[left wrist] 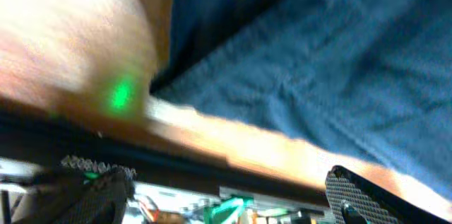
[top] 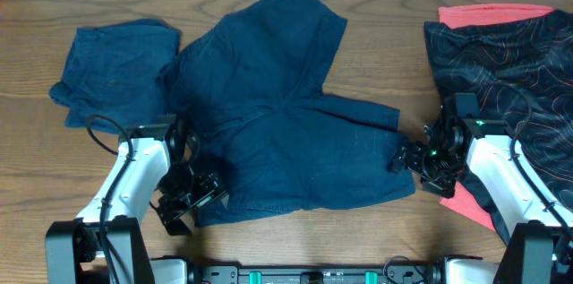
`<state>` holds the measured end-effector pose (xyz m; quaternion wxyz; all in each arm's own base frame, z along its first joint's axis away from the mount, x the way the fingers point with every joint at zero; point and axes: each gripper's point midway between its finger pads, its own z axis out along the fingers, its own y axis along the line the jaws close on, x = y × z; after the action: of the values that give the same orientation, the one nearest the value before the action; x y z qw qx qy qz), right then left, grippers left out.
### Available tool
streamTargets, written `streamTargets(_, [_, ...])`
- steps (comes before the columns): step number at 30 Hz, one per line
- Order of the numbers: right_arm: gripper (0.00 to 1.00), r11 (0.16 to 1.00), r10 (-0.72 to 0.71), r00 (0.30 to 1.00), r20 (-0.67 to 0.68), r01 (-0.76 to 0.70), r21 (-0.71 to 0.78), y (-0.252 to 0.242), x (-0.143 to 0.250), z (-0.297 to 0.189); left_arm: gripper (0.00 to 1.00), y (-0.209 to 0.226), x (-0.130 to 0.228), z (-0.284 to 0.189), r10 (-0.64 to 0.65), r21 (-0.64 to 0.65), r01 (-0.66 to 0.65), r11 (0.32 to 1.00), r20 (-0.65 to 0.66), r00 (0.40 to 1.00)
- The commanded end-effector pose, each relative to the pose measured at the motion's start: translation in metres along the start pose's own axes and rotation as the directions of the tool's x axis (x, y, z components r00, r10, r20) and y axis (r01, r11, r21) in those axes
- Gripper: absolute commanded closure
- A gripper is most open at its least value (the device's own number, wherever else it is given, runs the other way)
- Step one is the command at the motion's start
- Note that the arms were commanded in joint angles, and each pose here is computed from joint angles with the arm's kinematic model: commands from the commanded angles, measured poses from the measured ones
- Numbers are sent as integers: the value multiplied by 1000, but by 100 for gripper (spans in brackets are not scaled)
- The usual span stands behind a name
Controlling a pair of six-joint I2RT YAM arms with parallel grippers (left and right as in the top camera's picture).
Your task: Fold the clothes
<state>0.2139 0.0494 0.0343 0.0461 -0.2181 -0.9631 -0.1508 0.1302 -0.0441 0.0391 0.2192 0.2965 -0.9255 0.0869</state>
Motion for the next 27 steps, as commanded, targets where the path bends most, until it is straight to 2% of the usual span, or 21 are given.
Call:
streamTargets(1, [8, 998, 48, 999, -6, -48, -36, 5, 2, -3, 9, -8, 2, -5, 22, 53, -22, 998, 11, 1000])
streamTargets(2, [8, 998, 53, 999, -6, -53, -41, 5, 2, -3, 10, -9, 1, -5, 9, 60, -10, 998, 21, 1000])
streamTargets(6, [9, 996, 50, 999, -9, -50, -76, 12, 1, -3, 28, -10, -2, -1, -70, 94, 64, 994, 56, 996])
streamTargets(7, [8, 996, 49, 999, -6, -49, -78, 12, 1, -3, 29, -10, 0, 0, -95, 108, 89, 990, 52, 994])
streamTargets(12, [8, 996, 42, 999, 12, -41, -85, 14, -4, -3, 29, -7, 5, 9, -304, 144, 296, 944, 32, 952])
streamTargets(15, [8, 995, 41, 999, 15, -40, -87, 15, -5, -3, 28, -6, 5, 14, -384, 161, 375, 913, 31, 923])
streamTargets(21, [7, 995, 42, 999, 15, -40, -87, 15, -5, -3, 28, 7, -9, 29, -474, 161, 456, 875, 101, 875])
streamTargets(27, [7, 995, 49, 999, 13, -48, -87, 15, -4, -3, 30, 3, -27, 46, -517, 237, 478, 846, 139, 845])
